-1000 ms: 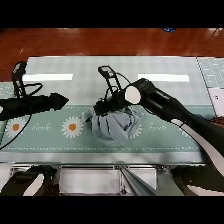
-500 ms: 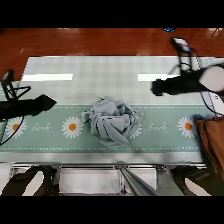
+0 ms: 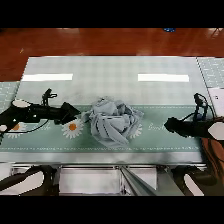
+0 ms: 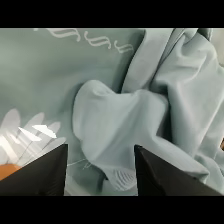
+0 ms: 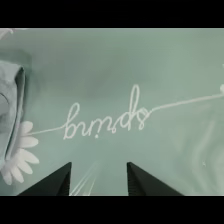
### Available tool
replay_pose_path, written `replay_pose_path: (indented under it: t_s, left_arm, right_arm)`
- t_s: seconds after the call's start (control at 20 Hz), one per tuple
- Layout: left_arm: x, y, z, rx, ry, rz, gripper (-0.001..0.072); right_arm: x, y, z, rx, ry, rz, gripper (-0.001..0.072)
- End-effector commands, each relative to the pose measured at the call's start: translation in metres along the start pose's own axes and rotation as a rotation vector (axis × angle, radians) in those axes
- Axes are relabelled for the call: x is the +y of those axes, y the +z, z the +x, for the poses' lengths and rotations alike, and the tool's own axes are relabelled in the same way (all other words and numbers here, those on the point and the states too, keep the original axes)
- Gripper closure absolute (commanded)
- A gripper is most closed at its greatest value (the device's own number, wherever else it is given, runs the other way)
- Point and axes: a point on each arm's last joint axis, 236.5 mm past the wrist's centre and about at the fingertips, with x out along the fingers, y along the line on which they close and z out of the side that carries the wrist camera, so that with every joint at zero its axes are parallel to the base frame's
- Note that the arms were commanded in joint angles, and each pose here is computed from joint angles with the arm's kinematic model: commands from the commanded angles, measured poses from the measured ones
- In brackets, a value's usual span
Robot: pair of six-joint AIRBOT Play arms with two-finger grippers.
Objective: Fold the shirts.
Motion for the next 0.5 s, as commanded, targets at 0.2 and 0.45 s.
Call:
replay_pose_path:
  t_s: [0.2,0.45]
  left_arm:
    - [-0.007,-0.032,0.052,0.178,-0.022,0.034,0.0199]
    - [-0.040,-0.001,0.054,0.138,-0.065,0.188,0.0694]
  right_arm:
    - [-0.001,-0.007,0.010,0.009,0.022,0.046,0.0305]
    - [0.023,-0.024,0.037,0.141,0.093,0.076,0.0305]
